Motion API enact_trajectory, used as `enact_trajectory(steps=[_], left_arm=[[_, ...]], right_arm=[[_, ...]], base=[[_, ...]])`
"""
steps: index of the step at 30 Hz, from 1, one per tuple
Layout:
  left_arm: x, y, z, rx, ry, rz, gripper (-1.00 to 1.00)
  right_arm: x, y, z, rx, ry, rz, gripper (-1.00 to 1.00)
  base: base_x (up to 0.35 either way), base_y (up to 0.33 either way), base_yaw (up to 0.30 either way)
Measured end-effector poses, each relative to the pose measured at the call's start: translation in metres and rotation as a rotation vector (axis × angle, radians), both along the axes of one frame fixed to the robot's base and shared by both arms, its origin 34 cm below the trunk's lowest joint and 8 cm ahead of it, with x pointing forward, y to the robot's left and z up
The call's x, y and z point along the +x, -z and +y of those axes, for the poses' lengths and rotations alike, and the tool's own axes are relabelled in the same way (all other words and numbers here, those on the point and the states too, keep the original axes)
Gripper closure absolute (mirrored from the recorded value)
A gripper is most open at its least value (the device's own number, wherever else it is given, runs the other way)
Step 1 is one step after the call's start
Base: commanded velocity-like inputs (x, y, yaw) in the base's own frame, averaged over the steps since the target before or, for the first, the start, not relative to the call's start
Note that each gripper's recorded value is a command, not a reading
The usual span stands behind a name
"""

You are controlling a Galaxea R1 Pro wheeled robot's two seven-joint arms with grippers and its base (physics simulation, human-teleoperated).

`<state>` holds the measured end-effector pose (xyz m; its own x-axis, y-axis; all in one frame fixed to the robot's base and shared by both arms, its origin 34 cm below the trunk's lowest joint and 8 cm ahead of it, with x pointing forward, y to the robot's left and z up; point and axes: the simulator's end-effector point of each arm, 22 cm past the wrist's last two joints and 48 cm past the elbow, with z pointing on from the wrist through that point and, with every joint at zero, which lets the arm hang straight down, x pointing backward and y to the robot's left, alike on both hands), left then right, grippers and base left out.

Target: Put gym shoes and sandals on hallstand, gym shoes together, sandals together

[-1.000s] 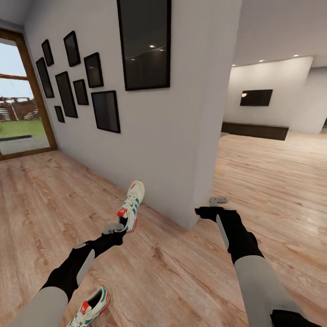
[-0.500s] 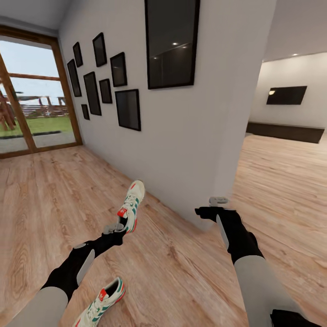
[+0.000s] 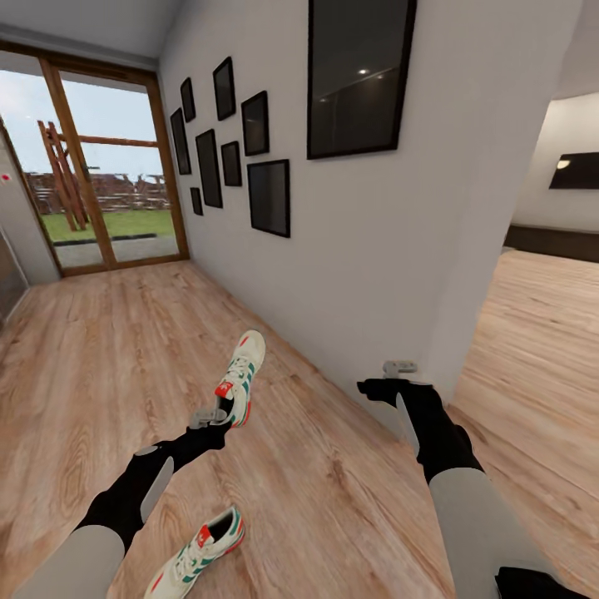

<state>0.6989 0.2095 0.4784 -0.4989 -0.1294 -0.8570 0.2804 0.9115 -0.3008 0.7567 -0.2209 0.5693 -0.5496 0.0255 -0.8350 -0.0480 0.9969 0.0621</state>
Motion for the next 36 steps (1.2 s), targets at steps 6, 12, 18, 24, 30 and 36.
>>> enact_trajectory(steps=[6, 12, 18, 24, 30, 36], left_arm=[[0.0, 0.002, 0.0, 0.0, 0.0, 0.004, 1.0], [0.0, 0.005, 0.0, 0.0, 0.0, 0.009, 1.0], [-0.001, 0.008, 0.0, 0.0, 0.0, 0.013, 1.0], [-0.001, 0.01, -0.001, -0.002, 0.0, 0.017, 1.0], [-0.001, 0.013, -0.001, -0.002, 0.001, 0.021, 1.0], [-0.001, 0.015, -0.001, -0.003, 0.0, 0.025, 1.0]], right_arm=[[0.0, 0.003, 0.0, 0.0, 0.0, 0.004, -1.0], [0.0, 0.006, 0.0, 0.0, 0.0, 0.009, -1.0], [0.001, 0.009, 0.0, 0.0, 0.0, 0.013, -1.0], [0.001, 0.012, 0.001, 0.0, -0.002, 0.018, -1.0], [0.001, 0.015, 0.001, -0.001, -0.002, 0.023, -1.0], [0.001, 0.017, 0.001, -0.001, -0.002, 0.025, -1.0]], base=[[0.231, -0.244, 0.277], [0.139, -0.258, 0.277], [0.065, -0.27, 0.277], [0.005, -0.28, 0.277], [0.0, -0.11, 0.277], [0.0, -0.011, 0.277]])
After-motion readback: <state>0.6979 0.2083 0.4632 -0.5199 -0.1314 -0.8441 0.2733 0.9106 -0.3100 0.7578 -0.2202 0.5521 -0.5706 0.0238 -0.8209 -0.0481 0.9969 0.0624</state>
